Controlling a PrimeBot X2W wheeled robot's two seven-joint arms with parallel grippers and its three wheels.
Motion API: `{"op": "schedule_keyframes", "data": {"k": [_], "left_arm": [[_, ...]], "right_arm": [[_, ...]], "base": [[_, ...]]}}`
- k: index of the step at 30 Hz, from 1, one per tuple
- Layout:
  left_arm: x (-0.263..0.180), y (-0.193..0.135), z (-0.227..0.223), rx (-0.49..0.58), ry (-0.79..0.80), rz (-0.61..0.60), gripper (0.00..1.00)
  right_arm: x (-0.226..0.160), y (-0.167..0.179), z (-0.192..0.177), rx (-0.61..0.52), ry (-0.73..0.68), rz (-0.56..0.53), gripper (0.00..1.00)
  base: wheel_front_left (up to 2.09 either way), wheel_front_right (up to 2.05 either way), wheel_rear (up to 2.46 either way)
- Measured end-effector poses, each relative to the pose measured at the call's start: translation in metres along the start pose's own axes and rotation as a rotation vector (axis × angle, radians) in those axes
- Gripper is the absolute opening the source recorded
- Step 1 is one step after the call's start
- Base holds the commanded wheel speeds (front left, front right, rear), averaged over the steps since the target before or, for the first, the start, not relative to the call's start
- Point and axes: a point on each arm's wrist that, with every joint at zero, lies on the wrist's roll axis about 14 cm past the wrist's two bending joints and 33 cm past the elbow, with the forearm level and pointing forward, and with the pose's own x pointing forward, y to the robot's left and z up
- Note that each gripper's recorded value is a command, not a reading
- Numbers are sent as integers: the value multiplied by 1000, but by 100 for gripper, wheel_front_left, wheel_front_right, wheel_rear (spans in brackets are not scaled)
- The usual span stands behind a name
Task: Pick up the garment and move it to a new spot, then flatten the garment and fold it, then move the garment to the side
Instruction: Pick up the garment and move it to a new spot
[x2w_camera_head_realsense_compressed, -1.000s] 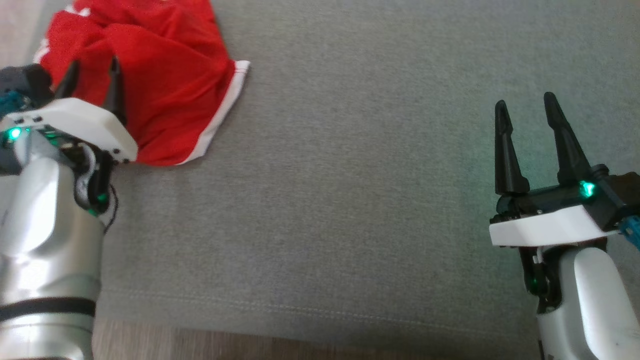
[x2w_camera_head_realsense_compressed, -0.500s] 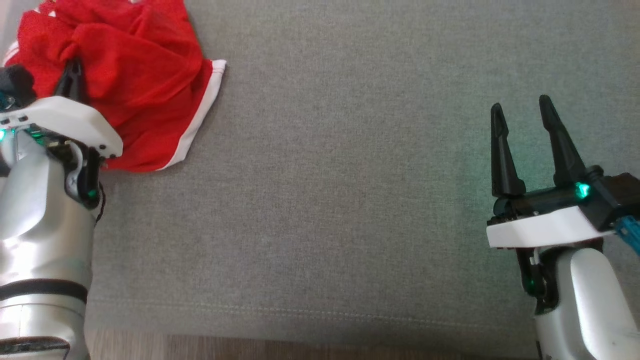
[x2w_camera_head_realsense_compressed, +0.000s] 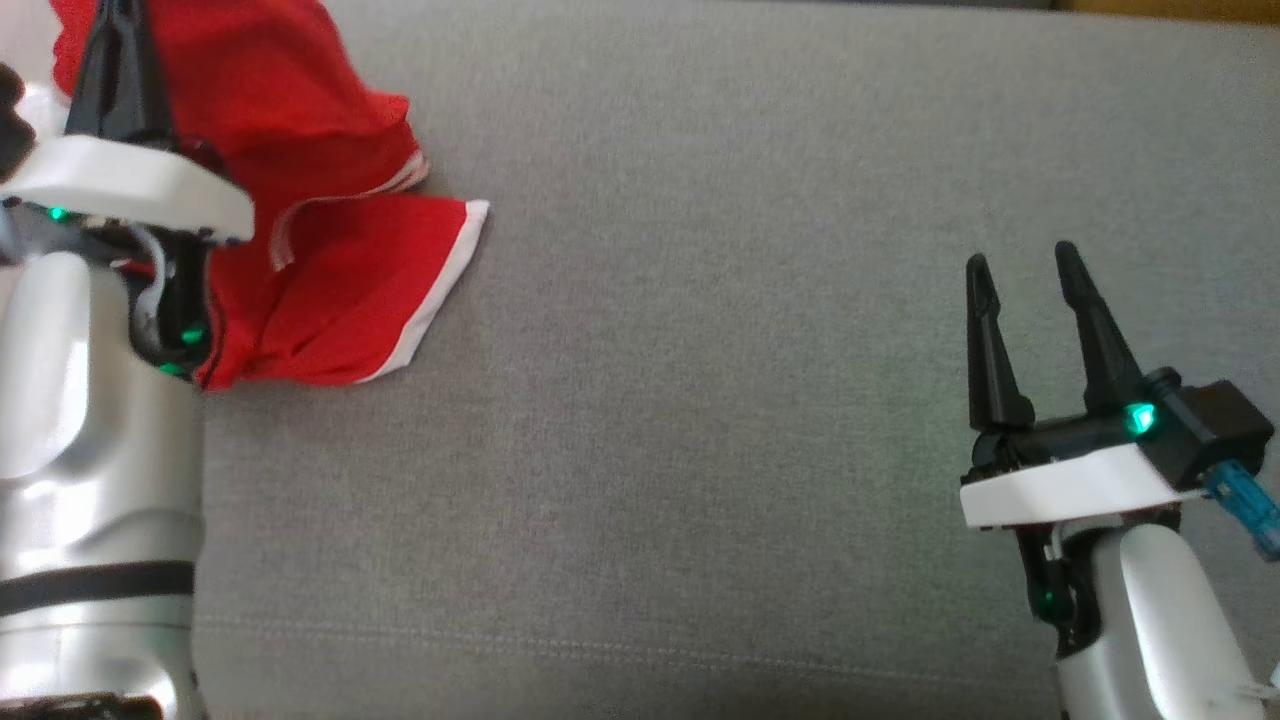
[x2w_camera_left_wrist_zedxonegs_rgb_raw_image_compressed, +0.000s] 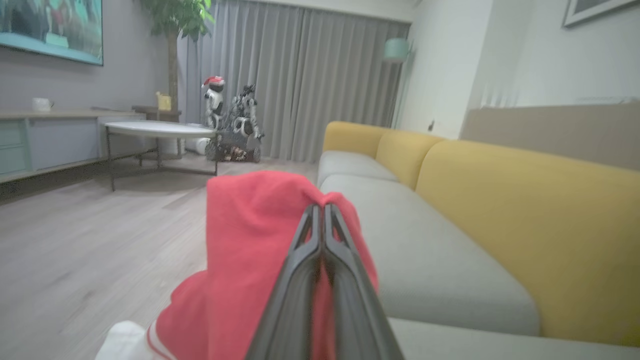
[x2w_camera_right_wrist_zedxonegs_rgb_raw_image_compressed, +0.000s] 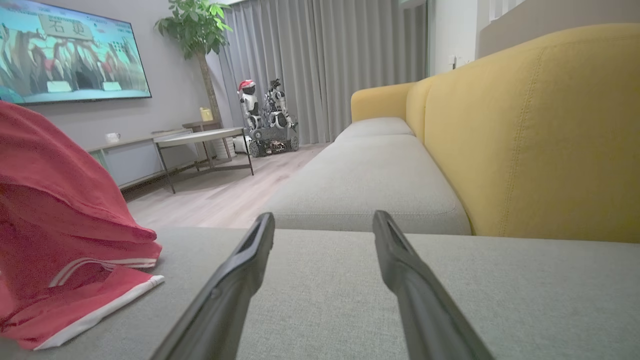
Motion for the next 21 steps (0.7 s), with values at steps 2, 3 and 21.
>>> {"op": "schedule_keyframes", "data": {"k": [2,3,21], "left_arm": [[0,-14,26,-29,-78,-31,0],[-1,-23,39,-39,-113,-51,0],[0,-249,82,-293,-128,-537,0]], "right_arm": [[-5,1,5,8,-12,-2,100],[-7,1,8,9,-21,-4,100],[-50,-66,47,-5,-135,-215,100]], "base": [[0,0,0],[0,0,0],[0,0,0]]}}
